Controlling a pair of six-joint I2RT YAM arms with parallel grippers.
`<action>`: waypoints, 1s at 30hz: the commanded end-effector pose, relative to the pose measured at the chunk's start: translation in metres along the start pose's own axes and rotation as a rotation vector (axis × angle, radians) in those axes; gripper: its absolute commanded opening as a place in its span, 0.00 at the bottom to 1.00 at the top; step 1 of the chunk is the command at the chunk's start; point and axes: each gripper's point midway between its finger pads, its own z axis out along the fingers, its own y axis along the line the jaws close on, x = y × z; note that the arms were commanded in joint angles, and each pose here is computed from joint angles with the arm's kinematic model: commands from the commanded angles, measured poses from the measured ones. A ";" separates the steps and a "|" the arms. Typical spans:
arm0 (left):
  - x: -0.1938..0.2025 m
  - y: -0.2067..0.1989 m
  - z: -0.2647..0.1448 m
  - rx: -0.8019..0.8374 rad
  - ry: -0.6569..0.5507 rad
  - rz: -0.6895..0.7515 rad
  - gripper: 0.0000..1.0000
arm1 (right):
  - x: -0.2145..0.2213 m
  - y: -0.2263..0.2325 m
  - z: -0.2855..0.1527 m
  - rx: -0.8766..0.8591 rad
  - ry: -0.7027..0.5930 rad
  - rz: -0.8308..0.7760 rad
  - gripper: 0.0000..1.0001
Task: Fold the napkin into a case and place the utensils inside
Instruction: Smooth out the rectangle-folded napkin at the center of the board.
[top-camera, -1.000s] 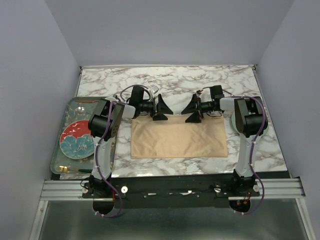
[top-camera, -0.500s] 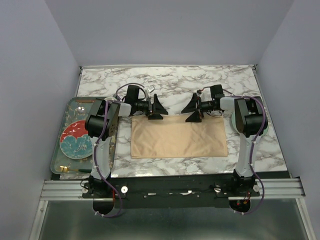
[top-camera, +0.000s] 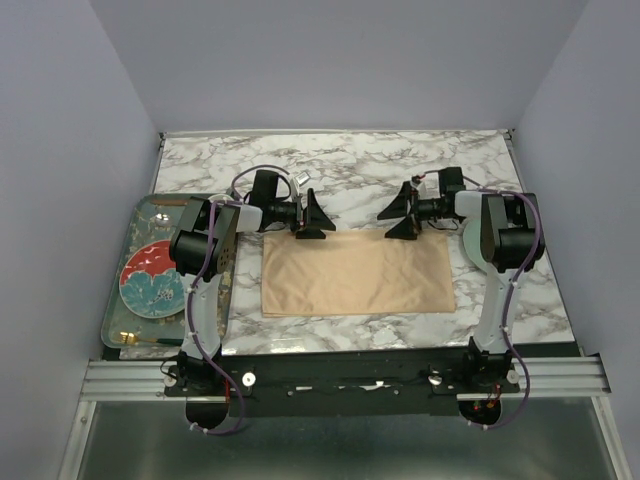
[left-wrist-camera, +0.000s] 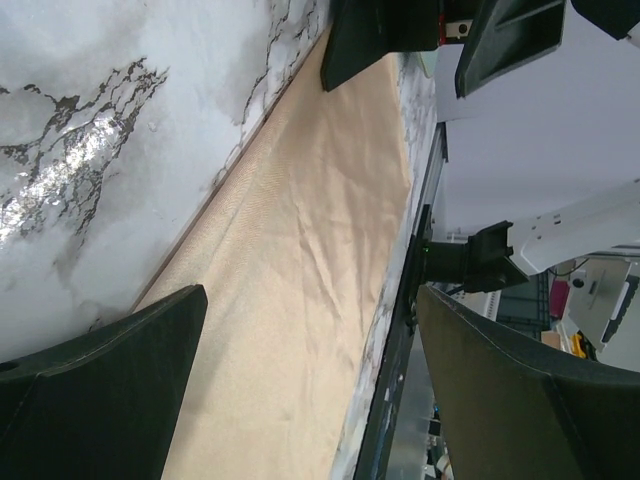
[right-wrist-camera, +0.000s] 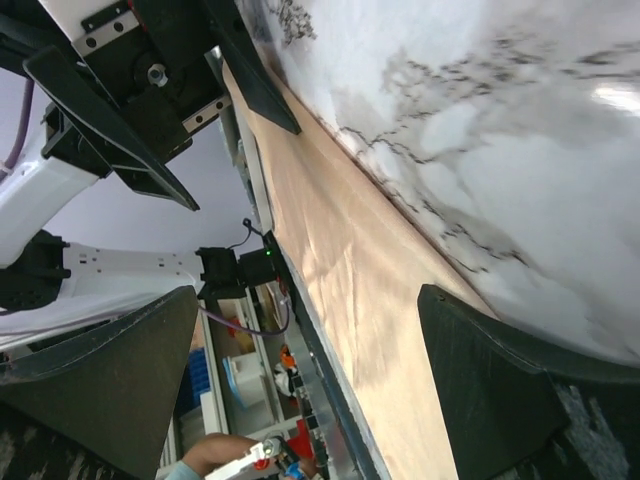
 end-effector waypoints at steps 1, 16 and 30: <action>0.018 0.043 -0.004 -0.132 0.009 -0.075 0.99 | -0.007 -0.029 -0.024 0.052 -0.015 0.023 1.00; 0.014 0.043 -0.007 -0.149 0.003 -0.067 0.99 | -0.018 -0.043 -0.076 0.126 -0.028 -0.002 1.00; -0.046 -0.055 -0.022 -0.402 -0.107 0.471 0.99 | -0.026 0.018 -0.087 0.169 -0.059 -0.190 0.98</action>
